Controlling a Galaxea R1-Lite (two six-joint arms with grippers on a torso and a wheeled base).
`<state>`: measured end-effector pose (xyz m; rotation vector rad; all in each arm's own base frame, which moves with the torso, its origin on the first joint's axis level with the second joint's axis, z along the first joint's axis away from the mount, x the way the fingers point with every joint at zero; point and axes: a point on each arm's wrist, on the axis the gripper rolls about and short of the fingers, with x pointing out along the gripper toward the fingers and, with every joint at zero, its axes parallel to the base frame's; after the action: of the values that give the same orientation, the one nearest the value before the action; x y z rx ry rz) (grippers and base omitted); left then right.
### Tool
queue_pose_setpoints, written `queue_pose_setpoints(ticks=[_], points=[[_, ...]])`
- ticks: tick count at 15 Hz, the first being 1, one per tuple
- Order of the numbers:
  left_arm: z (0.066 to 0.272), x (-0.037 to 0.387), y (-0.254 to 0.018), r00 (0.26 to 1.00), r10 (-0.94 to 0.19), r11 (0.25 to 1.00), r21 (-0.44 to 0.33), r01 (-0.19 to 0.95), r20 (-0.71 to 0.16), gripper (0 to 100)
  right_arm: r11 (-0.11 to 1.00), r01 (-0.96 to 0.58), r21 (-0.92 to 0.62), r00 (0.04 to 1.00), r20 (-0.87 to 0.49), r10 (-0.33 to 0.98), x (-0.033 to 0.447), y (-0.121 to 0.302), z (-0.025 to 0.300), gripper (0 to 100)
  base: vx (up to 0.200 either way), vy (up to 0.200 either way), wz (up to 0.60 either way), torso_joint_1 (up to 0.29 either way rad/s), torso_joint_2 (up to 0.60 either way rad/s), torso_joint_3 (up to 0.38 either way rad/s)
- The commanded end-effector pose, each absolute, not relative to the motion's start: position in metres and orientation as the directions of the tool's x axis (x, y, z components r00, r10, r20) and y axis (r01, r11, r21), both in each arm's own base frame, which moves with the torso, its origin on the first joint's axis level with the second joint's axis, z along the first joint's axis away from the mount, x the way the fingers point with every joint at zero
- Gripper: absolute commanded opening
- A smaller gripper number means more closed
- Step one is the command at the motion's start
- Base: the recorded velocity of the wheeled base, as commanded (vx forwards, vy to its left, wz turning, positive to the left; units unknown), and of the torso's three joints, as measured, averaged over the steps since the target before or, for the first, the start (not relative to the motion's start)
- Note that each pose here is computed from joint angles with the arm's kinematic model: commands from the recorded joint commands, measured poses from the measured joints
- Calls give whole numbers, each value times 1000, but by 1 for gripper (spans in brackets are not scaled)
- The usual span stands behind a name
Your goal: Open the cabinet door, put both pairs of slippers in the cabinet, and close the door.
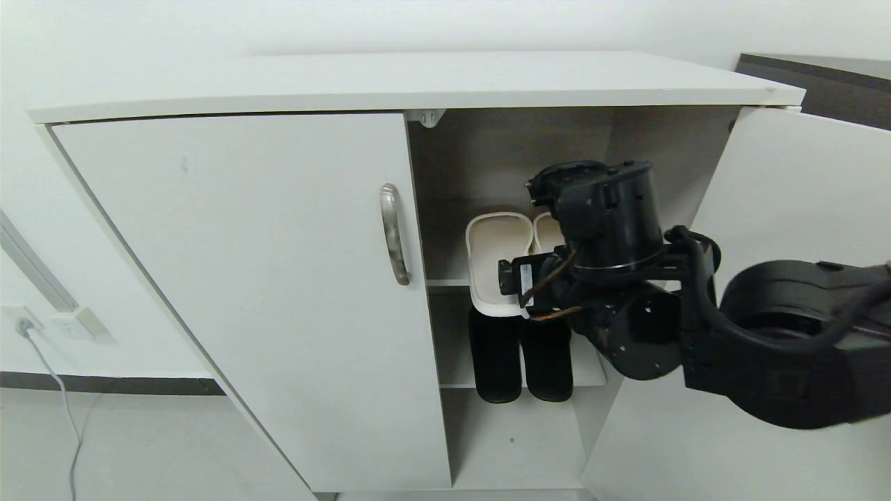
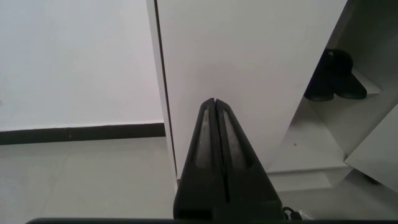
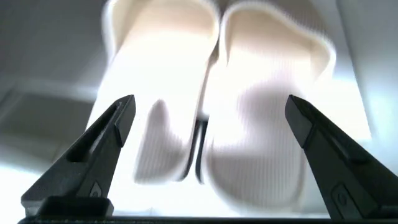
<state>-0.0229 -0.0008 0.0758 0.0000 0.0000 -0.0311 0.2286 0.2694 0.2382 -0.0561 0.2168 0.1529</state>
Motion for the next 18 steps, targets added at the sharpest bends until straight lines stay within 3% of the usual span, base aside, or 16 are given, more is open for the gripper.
queue_pose_setpoints(ticks=[1,8,9,18], points=[[76,-23,-1,1000,-31,1000,2,31,0,0,969,-247,-13,946,-218,239,197,245,240,100,0,0,0,0,0,0],[76,-23,-1,1000,-31,1000,2,31,0,0,930,-369,1,901,-245,358,179,227,208,100,0,0,0,0,0,0],[76,-23,-1,1000,-31,1000,0,31,0,0,926,-377,3,897,-249,365,180,229,206,0,0,0,0,0,0,0],[76,-23,-1,1000,-31,1000,0,31,0,0,913,-408,-1,883,-253,395,174,239,190,0,0,0,0,0,0,0]])
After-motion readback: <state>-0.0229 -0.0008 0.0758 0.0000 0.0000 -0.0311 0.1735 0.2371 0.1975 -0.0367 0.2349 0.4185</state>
